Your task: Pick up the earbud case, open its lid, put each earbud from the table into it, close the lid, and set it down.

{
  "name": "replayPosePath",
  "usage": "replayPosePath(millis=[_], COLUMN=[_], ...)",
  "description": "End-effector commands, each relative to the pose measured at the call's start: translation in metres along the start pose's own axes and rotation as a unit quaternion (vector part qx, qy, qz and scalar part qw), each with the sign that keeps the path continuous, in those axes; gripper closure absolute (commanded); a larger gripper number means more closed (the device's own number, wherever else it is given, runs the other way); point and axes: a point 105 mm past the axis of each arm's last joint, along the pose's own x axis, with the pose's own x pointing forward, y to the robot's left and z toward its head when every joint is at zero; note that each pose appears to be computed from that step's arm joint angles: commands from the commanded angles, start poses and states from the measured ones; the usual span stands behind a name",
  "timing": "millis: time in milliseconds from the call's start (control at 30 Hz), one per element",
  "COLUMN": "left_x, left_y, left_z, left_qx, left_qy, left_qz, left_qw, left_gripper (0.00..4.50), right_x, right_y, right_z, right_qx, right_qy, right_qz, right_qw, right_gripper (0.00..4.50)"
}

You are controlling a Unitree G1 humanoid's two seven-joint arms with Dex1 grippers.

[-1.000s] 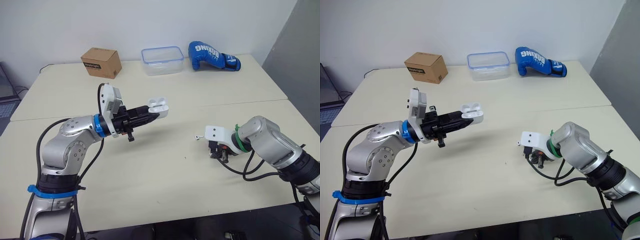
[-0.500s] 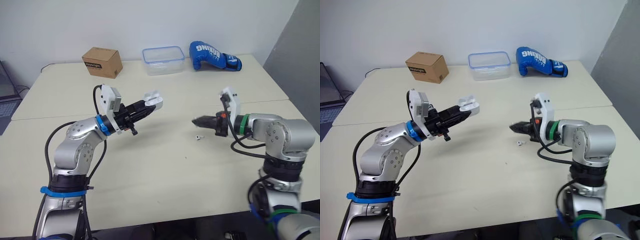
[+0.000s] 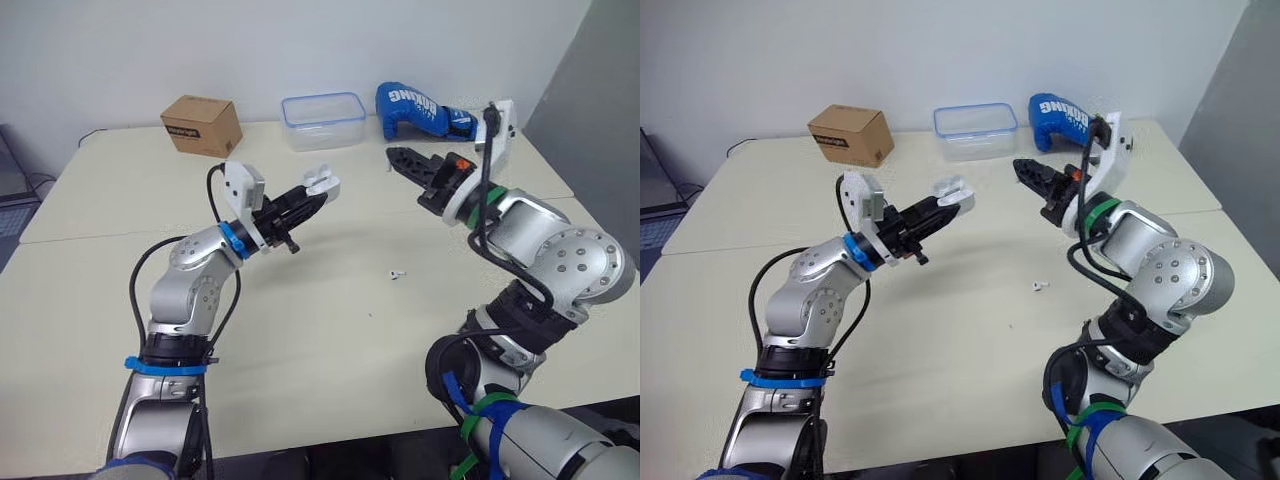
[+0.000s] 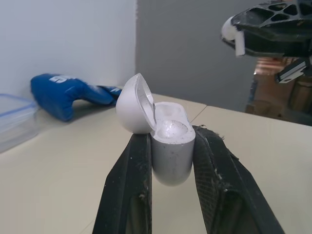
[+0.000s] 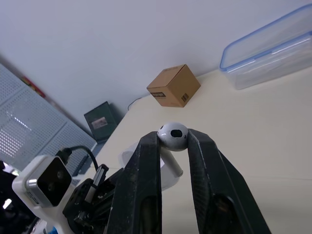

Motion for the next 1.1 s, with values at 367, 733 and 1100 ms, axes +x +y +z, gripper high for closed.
replayPosePath(millis=[367,733,1100], left_x=[0.016,0.009,0.007], left_y=[-0.013,-0.018,-0.015], left_z=[0.007,0.013,0.016], left_qx=[-0.006,-0.009,-0.005], left_qy=[0.002,0.005,0.002], left_qz=[-0.03,-0.047,-0.042], left_qw=[1.0,0.999,0.999], left_gripper=[3.71,3.71,3.71], right_x=[0.023,0.031,0.034], right_y=[0.032,0.029,0.025], right_z=[-0.033,-0.036,-0.036], right_qx=[-0.072,-0.119,-0.122], right_qy=[0.009,-0.01,-0.014], right_qz=[0.065,0.068,0.066], right_qw=[0.995,0.99,0.99], right_gripper=[4.1,4.1,4.1])
